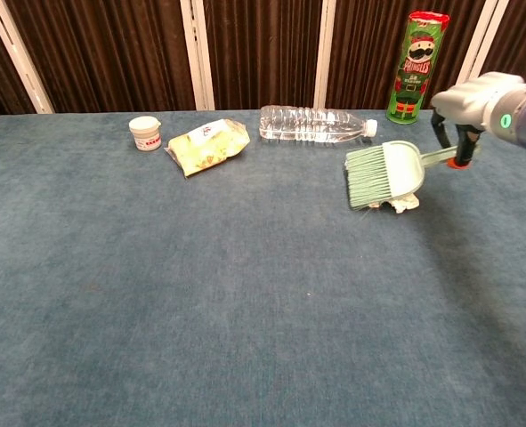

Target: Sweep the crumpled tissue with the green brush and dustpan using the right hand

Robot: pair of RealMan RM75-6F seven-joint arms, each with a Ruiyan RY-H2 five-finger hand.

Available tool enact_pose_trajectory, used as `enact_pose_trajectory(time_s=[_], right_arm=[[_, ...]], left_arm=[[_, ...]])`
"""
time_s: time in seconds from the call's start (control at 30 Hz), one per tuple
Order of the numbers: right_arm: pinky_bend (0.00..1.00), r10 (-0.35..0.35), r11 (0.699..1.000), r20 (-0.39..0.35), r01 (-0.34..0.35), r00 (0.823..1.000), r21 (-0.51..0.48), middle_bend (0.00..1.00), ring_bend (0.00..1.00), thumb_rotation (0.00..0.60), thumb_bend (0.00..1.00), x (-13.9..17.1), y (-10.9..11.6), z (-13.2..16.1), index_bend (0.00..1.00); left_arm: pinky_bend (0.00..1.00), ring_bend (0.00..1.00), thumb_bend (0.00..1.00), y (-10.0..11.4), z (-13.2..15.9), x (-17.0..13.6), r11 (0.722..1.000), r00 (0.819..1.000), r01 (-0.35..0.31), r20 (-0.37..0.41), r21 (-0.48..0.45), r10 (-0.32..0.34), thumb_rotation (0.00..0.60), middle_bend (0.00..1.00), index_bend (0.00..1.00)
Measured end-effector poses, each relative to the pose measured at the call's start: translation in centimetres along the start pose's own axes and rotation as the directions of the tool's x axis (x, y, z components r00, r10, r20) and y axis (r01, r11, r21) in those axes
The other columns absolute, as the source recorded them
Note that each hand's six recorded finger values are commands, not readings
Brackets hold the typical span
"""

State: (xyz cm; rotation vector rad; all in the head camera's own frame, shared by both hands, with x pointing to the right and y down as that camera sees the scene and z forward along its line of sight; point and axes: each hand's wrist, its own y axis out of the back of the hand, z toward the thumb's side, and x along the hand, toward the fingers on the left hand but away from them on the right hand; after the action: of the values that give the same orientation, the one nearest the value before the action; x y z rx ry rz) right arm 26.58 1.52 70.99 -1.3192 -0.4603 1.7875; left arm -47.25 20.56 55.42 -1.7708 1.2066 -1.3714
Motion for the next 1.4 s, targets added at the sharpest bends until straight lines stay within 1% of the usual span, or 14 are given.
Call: enact_pose_trajectory(time_s=[0.17,0.4,0.5,0.57,0.67,0.8,0.9,1.17,1.3,1.4], right_arm=[[0.88,-0.003,1.0,0.061,0.002,0.998,0.02,1.0,1.0,0.6,0.57,0.3,0.1,-3.3,0.77],[0.88,-0.009,0.998,0.163,-0.001,0.987,0.061,1.0,1.0,0.6,0.57,1.5,1.0,-8.8,0.77],[0.88,-0.022,0.998,0.177,0.011,0.984,0.064,1.0,1.0,0.6,0.57,2.2,1.8,-9.9,0.77],[0.88,-0.034,0.998,0.17,0.026,0.985,0.052,1.0,1.0,0.6,0.57,2.6,2.5,-10.0,0.77],[0.88,-0.064,0.998,0.135,0.061,0.989,0.028,1.0,1.0,0.6,0.57,3.2,4.1,-9.0,0.77],[0.88,-0.126,0.992,0.069,0.126,0.99,0.004,1.0,1.0,0.6,0.57,3.7,7.2,-6.7,0.77],[0.88,-0.143,0.99,0.033,0.143,0.989,-0.01,1.0,1.0,0.6,0.57,3.7,8.4,-4.8,0.77],[0.88,-0.13,0.991,-0.036,0.129,0.991,-0.022,1.0,1.0,0.6,0.57,2.7,9.1,0.4,0.77],[0.88,-0.105,0.994,-0.058,0.104,0.993,-0.028,1.0,1.0,0.6,0.58,2.1,8.6,2.4,0.77],[0.88,-0.087,0.996,-0.063,0.087,0.994,-0.015,1.0,1.0,0.6,0.58,1.4,8.0,3.3,0.77]], left_arm=[[0.02,0.0,0.0,0.1,0.2,0.0,1.0,1.0,-0.004,0.007,-0.001,0.004,0.6,0.0,0.0],[0.02,0.0,0.0,0.1,0.5,0.0,1.0,1.0,-0.009,0.021,-0.003,0.009,0.6,0.0,0.0],[0.02,0.0,0.0,0.1,0.6,0.1,1.0,1.0,-0.007,0.025,-0.005,0.008,0.6,0.0,0.0],[0.02,0.0,0.0,0.1,0.7,0.1,1.0,1.0,-0.007,0.029,-0.004,0.007,0.6,0.0,0.0],[0.02,0.0,0.0,-0.1,0.9,0.2,1.0,0.999,-0.003,0.036,-0.001,0.003,0.6,0.0,0.0],[0.02,0.0,0.0,-0.3,1.1,0.4,1.0,0.999,0.004,0.042,0.003,-0.005,0.6,0.0,0.0],[0.02,0.0,0.0,-0.4,1.1,0.6,1.0,0.999,0.01,0.042,0.004,-0.01,0.6,0.0,0.0],[0.02,0.0,0.0,-0.4,0.8,0.7,1.0,0.999,0.018,0.031,-0.009,-0.018,0.6,0.0,0.0],[0.02,0.0,0.0,-0.4,0.7,0.7,1.0,0.999,0.023,0.025,-0.012,-0.023,0.6,0.0,0.0],[0.02,0.0,0.0,-0.3,0.5,0.6,1.0,1.0,0.022,0.019,-0.017,-0.022,0.6,0.0,0.0]])
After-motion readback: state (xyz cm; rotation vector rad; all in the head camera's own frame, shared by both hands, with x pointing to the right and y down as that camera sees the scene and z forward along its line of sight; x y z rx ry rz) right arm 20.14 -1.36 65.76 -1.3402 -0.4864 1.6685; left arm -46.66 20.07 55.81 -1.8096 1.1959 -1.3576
